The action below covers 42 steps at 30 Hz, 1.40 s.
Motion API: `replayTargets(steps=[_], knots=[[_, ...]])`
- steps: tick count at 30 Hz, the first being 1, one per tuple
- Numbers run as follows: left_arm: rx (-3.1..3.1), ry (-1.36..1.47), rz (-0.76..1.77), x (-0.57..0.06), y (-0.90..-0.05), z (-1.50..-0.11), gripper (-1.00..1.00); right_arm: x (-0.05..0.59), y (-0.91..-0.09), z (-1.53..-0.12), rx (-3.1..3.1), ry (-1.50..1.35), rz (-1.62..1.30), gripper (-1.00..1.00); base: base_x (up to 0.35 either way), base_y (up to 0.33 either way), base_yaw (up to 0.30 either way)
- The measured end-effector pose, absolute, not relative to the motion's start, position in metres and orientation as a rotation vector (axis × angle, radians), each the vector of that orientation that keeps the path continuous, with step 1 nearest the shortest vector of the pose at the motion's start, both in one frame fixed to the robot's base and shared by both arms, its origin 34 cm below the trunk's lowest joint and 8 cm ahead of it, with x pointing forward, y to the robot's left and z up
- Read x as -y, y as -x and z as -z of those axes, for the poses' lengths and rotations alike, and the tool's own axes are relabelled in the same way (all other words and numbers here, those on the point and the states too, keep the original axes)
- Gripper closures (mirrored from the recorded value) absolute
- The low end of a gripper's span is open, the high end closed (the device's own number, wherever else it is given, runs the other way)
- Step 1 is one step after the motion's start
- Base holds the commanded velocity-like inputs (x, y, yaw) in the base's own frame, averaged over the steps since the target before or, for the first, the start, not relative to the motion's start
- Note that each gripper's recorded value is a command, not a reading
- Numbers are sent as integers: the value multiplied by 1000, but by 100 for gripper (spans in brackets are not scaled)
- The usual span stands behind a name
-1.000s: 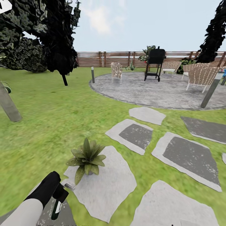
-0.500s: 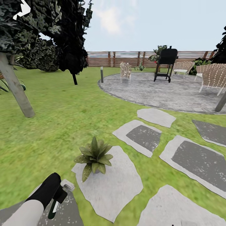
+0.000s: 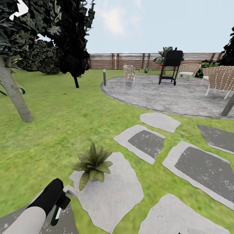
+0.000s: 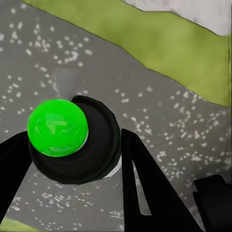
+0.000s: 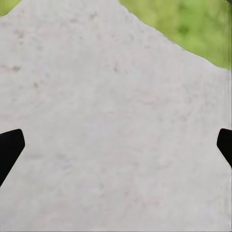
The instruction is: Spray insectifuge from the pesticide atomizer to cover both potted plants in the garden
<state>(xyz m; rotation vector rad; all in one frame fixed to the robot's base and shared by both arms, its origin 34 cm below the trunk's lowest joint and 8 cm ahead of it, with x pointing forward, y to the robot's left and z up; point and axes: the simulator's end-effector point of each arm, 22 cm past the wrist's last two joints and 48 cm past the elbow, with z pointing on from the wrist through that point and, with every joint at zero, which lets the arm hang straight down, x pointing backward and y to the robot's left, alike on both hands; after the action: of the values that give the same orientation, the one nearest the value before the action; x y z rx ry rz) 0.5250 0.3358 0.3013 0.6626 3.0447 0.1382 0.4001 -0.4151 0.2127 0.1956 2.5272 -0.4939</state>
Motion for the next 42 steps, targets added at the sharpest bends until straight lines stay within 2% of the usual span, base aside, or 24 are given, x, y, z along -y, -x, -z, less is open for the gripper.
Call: replayTargets(steps=[13, 24, 32, 42], knots=[[-3046, -662, -104, -315, -533, -305, 100, 410, -398, -210, -2534, -200, 488, -100, 116, -249, 142], [-3082, -508, -7, -327, -596, -370, 100, 411, -395, -207, -2543, -201, 491, -100, 19, -19, 211], [-3116, -543, -94, -339, -587, -366, 100, 416, -395, -207, -2544, -191, 498, -100, 1, -1, 24], [-3119, -546, -90, -337, -585, -365, 100, 416, -395, -208, -2543, -192, 497, -100, 225, -174, 0]])
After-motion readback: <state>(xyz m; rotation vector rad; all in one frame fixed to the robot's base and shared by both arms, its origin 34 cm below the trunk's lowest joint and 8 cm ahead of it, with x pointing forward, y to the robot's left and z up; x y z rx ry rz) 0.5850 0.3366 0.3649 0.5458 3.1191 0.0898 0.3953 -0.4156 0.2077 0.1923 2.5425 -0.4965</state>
